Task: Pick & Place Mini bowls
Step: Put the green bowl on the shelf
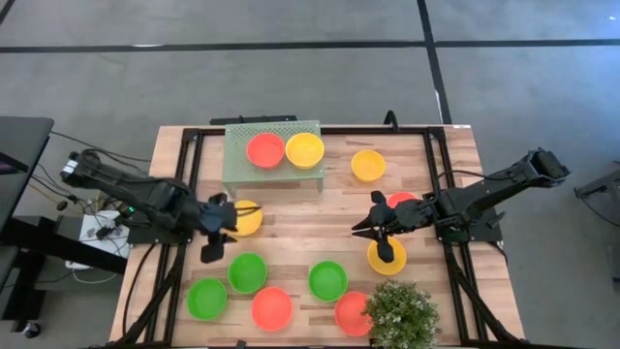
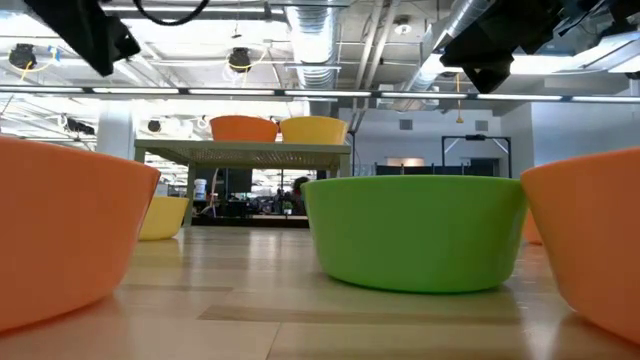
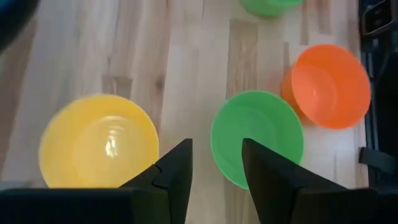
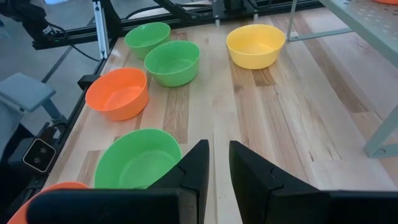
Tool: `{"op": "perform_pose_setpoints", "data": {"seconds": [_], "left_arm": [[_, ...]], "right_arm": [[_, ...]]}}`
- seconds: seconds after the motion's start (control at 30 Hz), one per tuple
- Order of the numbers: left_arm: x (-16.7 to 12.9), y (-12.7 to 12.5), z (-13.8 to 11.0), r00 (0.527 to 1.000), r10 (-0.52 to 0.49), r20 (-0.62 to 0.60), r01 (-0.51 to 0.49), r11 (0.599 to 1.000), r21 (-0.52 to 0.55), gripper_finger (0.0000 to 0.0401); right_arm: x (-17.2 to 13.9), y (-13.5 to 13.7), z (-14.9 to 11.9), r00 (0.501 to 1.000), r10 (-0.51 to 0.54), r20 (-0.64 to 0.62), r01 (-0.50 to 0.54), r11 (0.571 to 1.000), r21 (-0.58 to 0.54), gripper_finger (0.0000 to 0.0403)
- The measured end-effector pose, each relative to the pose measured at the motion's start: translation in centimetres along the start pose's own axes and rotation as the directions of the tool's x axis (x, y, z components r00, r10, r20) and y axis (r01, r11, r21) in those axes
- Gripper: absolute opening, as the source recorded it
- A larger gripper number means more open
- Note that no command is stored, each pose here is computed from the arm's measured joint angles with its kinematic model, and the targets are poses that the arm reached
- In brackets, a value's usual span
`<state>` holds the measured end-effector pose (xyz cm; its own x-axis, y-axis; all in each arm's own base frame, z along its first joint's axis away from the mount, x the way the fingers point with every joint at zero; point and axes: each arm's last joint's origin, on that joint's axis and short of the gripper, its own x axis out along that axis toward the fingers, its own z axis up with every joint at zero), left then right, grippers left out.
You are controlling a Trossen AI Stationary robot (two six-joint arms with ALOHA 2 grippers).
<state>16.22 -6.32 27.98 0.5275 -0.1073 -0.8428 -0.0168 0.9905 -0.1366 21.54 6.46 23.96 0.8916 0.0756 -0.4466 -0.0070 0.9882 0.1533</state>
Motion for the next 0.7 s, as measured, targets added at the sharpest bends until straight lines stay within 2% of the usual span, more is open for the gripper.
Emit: {"op": "perform_pose_setpoints", "data": {"seconds": [0.1, 0.23, 0.37, 0.47, 0.7], "left_arm": [[1.2, -0.4, 0.0, 0.999, 0.015, -0.043, -0.015, 1.000, 0.004, 0.0140], [3.2, -0.6, 0.6, 0.995, 0.061, -0.085, -0.055, 0.996, 0.068, 0.0140], [5.7, -1.2, 1.3, 0.989, 0.082, -0.122, -0.065, 0.988, 0.137, 0.0140], [7.7, -1.5, 1.5, 0.982, 0.099, -0.160, -0.066, 0.978, 0.200, 0.0140], [11.0, -1.9, 1.2, 0.955, 0.114, -0.273, -0.055, 0.975, 0.214, 0.0140]], "right_arm": [[0.0, 0.0, 0.0, 1.000, 0.000, 0.000, 0.000, 1.000, 0.000, 0.0058], [0.0, 0.0, 0.0, 1.000, 0.000, 0.000, 0.000, 1.000, -0.011, 0.0058], [0.0, 0.0, 0.0, 1.000, -0.001, 0.000, 0.001, 0.997, -0.075, 0.0058], [0.0, 0.0, 0.0, 1.000, -0.001, 0.000, 0.001, 0.997, -0.071, 0.0058], [0.0, 0.0, 0.1, 1.000, 0.001, 0.008, -0.001, 0.998, -0.068, 0.0058]]}}
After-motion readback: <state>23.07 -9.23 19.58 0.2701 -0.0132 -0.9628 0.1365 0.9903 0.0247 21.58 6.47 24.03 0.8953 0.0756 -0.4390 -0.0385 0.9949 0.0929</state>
